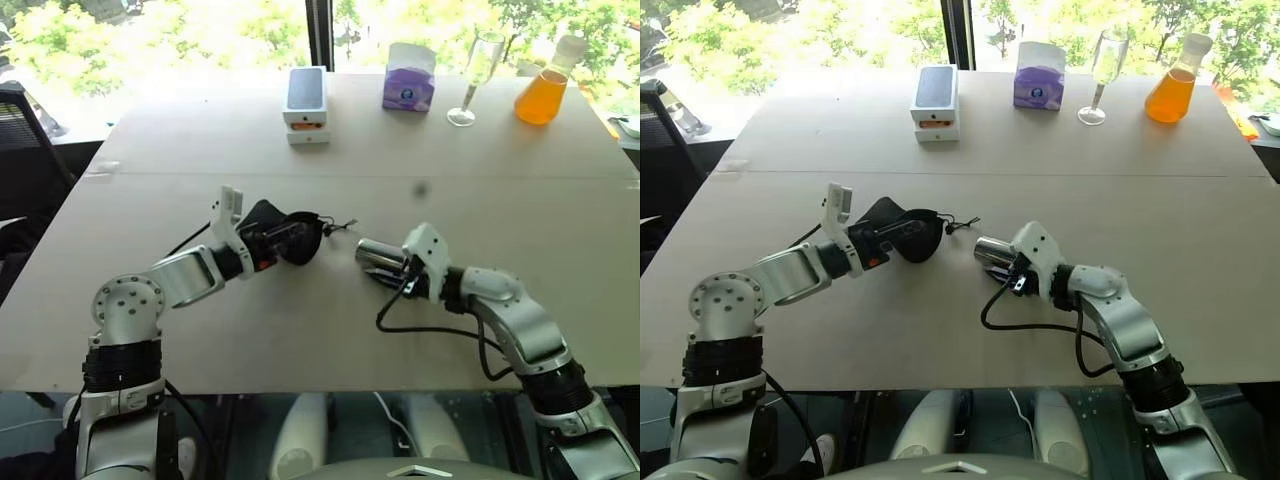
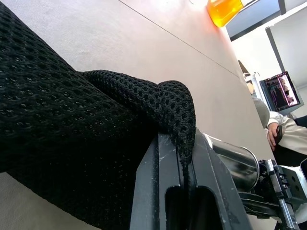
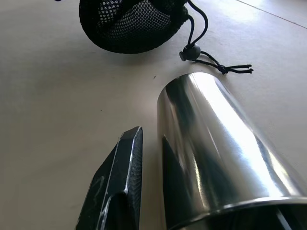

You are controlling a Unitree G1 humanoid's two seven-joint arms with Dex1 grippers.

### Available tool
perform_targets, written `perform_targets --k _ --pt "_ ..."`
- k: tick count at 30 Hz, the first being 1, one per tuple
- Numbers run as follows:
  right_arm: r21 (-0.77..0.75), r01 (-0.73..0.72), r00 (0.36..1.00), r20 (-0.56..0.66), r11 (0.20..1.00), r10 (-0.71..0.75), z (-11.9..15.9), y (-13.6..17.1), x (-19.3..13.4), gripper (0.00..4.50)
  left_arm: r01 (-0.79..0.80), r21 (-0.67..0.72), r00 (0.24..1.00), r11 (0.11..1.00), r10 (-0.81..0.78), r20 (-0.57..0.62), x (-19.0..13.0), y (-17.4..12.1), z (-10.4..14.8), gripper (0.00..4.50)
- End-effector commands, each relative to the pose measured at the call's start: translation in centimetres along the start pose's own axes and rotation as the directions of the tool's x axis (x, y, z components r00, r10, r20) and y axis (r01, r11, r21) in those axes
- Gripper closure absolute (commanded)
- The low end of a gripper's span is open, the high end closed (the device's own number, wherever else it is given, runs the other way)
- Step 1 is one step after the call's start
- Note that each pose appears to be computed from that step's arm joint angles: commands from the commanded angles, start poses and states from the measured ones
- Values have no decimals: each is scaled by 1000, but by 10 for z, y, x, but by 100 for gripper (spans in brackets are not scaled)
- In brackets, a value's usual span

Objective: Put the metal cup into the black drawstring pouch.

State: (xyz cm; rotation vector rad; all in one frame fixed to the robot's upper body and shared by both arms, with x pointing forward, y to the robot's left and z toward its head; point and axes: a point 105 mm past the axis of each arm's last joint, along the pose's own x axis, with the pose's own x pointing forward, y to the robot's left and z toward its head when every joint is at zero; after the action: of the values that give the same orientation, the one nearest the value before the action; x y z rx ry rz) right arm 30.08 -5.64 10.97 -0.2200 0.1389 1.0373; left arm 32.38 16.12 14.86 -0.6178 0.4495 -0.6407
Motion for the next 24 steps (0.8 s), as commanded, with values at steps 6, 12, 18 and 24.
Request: perform_targets --k 6,12,18,24 --pt "13 28 997 65 1000 -28 14 0 -13 275 40 21 999 999 -41 18 0 -8 9 450" --pt "34 41 997 68 999 -43 13 -1 -21 275 44 19 999 999 -44 13 1 -9 8 450" --pt "43 40 997 64 998 -42 12 0 -22 275 45 18 999 999 -45 8 1 -10 8 450" --pt "68 20 996 91 997 -26 15 4 -17 390 58 23 998 998 -59 10 1 -14 9 450"
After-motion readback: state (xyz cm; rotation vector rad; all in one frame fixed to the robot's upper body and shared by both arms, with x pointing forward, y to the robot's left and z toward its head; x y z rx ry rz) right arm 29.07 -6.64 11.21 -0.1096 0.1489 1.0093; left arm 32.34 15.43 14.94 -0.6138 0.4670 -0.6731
